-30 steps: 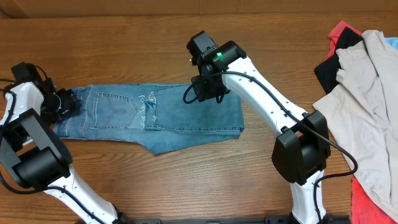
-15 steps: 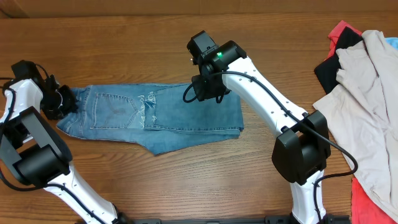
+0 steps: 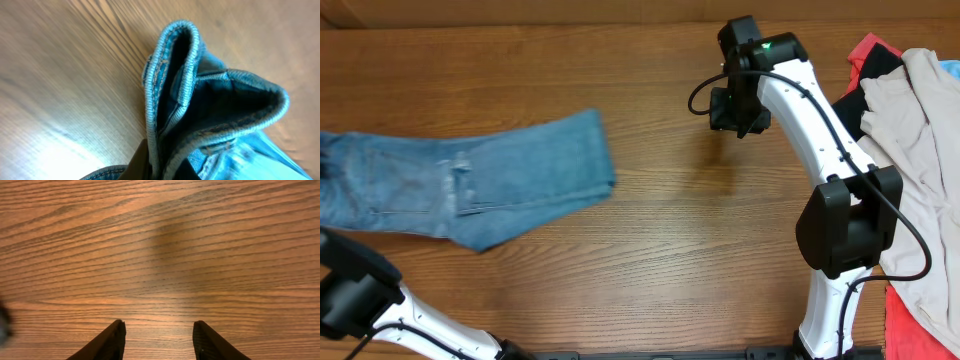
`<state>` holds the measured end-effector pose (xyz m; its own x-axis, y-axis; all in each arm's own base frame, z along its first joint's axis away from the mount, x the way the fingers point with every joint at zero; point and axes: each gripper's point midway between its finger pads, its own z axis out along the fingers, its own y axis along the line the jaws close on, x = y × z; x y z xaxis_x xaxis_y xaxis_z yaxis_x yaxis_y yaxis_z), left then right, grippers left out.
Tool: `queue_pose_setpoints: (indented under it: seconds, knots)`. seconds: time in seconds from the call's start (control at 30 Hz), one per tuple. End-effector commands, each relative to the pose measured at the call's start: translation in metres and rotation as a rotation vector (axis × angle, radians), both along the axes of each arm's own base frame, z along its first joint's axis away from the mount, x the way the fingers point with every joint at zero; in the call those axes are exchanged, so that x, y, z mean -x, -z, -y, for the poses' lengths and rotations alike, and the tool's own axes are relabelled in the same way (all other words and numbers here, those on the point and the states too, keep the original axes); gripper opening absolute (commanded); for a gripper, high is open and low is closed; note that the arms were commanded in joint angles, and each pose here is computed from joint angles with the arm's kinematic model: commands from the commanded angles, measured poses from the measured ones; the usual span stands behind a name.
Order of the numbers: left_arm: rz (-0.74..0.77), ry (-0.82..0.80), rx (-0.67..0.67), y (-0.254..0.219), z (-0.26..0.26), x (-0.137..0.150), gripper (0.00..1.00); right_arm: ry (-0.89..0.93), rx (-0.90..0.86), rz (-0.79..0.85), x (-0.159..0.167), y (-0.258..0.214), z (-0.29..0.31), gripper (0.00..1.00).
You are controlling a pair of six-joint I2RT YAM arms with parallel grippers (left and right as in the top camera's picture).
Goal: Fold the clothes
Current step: 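Lift the waistband with the left gripper and swing it upward-right, then fold the waistband end rightward over the jeans with the left gripper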
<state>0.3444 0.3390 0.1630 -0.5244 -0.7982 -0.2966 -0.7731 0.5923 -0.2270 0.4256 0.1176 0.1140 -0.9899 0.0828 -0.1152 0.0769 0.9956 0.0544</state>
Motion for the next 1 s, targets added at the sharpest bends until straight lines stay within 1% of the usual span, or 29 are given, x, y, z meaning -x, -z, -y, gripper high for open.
queue_pose_setpoints:
  seconds: [0.0, 0.13, 0.33, 0.37, 0.43, 0.5, 0.63, 0.7, 0.83, 0.97]
  knots:
    - [0.227, 0.128, 0.133, -0.061, 0.056, -0.037, 0.04, -0.018, -0.019, 0.080, -0.005, -0.031, 0.000, 0.47]
    - [0.394, 0.371, 0.300, -0.095, 0.136, -0.070, 0.04, -0.011, -0.018, 0.079, -0.006, -0.031, 0.003, 0.47]
    - [0.366, 0.547, 0.367, -0.100, 0.217, -0.091, 0.04, -0.016, -0.029, 0.076, -0.005, -0.031, 0.000, 0.47]
    - [0.359, 0.569, 0.368, -0.099, 0.227, -0.094, 0.04, -0.023, -0.040, 0.075, -0.005, -0.031, -0.004, 0.47]
    - [0.344, 0.616, 0.363, -0.098, 0.248, -0.100, 0.04, -0.103, -0.078, 0.080, -0.004, -0.031, -0.018, 0.47]
    - [0.321, 0.650, 0.338, -0.094, 0.263, -0.105, 0.04, -0.127, -0.082, 0.089, -0.004, -0.030, -0.024, 0.47]
    - [0.237, 0.686, 0.245, -0.082, 0.283, -0.111, 0.04, -0.152, -0.098, 0.106, -0.007, -0.028, -0.038, 0.46]
    - [0.213, 0.703, 0.212, -0.079, 0.293, -0.114, 0.04, -0.172, -0.125, 0.114, -0.007, -0.023, -0.050, 0.43]
    - [0.226, 0.747, 0.200, -0.081, 0.317, -0.122, 0.04, -0.223, -0.144, 0.143, -0.010, -0.005, -0.075, 0.41]
    - [0.241, 0.740, 0.205, -0.083, 0.324, -0.127, 0.04, -0.271, -0.159, 0.176, -0.008, 0.014, -0.099, 0.40]
